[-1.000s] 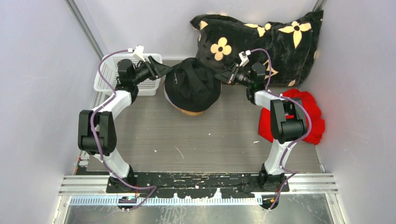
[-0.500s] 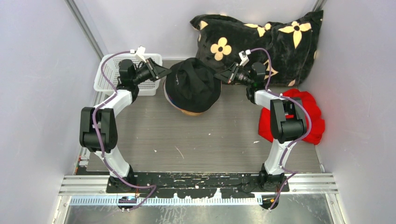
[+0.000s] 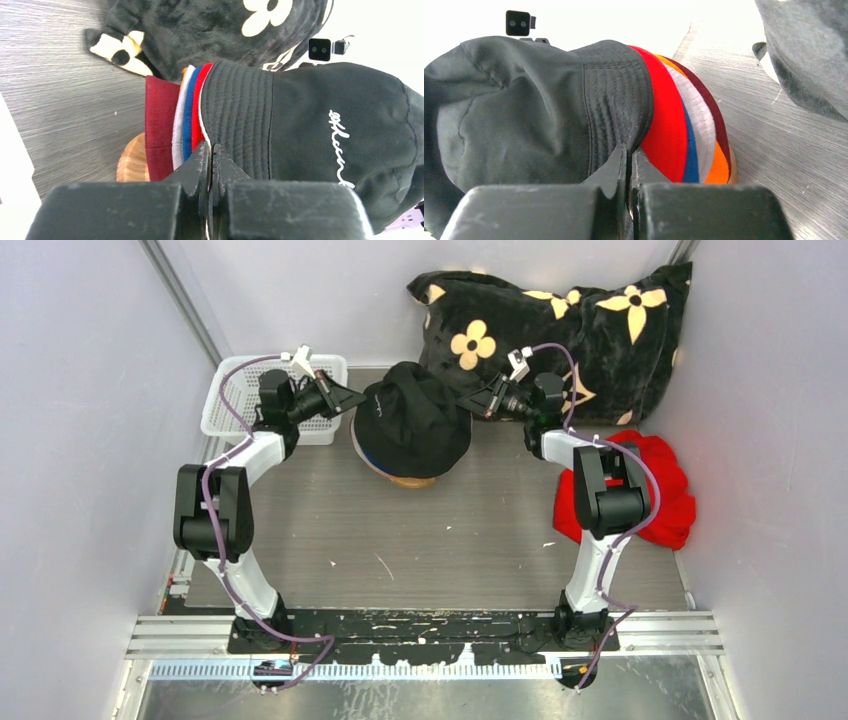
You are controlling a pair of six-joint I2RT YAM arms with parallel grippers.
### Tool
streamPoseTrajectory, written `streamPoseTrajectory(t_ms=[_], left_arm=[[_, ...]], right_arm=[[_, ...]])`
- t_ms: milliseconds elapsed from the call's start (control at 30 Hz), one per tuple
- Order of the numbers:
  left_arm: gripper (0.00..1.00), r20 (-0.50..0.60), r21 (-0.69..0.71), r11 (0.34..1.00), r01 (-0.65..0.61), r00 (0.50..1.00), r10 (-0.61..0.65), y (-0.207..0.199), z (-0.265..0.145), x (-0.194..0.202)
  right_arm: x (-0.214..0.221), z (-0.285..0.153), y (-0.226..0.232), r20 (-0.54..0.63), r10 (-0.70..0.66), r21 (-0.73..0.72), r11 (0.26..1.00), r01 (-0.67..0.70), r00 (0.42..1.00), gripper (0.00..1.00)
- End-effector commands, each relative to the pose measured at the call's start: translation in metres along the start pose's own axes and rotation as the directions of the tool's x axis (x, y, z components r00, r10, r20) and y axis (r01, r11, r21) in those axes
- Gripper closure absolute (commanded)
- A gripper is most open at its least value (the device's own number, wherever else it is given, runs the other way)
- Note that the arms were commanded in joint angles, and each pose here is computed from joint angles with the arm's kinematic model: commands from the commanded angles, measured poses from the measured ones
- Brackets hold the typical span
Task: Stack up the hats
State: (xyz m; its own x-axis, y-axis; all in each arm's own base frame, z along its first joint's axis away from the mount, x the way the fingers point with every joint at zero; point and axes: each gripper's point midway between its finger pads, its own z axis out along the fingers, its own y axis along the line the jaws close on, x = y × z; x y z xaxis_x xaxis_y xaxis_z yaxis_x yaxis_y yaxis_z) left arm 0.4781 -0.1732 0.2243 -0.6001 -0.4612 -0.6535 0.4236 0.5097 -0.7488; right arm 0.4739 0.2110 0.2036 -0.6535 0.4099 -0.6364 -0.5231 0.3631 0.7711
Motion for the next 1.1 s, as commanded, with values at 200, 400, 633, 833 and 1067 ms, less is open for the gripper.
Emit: streamPoseTrajectory(t_ms=[200,400,633,833,1067], left_arm=[[1.0,0.063,-0.194,0.981,0.031,0.998,-0.019,0.069,-0.018,0.011],[1.0,0.068,-0.264,0.964,0.025,0.998,-0.007,0.077,-0.035,0.025],[1.0,0.11,-0.265,0.964,-0.021,0.993,0.051,0.051,-0.052,0.013],[1.0,0.127,-0.24,0.969,-0.049,0.989,0.081,0.028,-0.057,0.005],[1.0,0.12,-0.216,0.974,-0.074,0.988,0.102,0.006,-0.056,0.021]], right_arm=[[0.003,0.004,-0.031,0.036,0.0,0.066,0.998,-0.002,0.999,0.99],[0.019,0.0,-0.041,0.025,0.02,0.083,0.996,-0.022,1.0,0.99],[0.027,-0.008,-0.036,0.026,0.014,0.08,0.997,-0.016,1.0,0.99],[0.011,-0.01,-0.017,0.048,-0.026,0.06,0.998,0.024,0.998,0.96],[-0.023,-0.008,0.006,0.101,-0.095,0.067,0.994,0.088,0.99,0.37]])
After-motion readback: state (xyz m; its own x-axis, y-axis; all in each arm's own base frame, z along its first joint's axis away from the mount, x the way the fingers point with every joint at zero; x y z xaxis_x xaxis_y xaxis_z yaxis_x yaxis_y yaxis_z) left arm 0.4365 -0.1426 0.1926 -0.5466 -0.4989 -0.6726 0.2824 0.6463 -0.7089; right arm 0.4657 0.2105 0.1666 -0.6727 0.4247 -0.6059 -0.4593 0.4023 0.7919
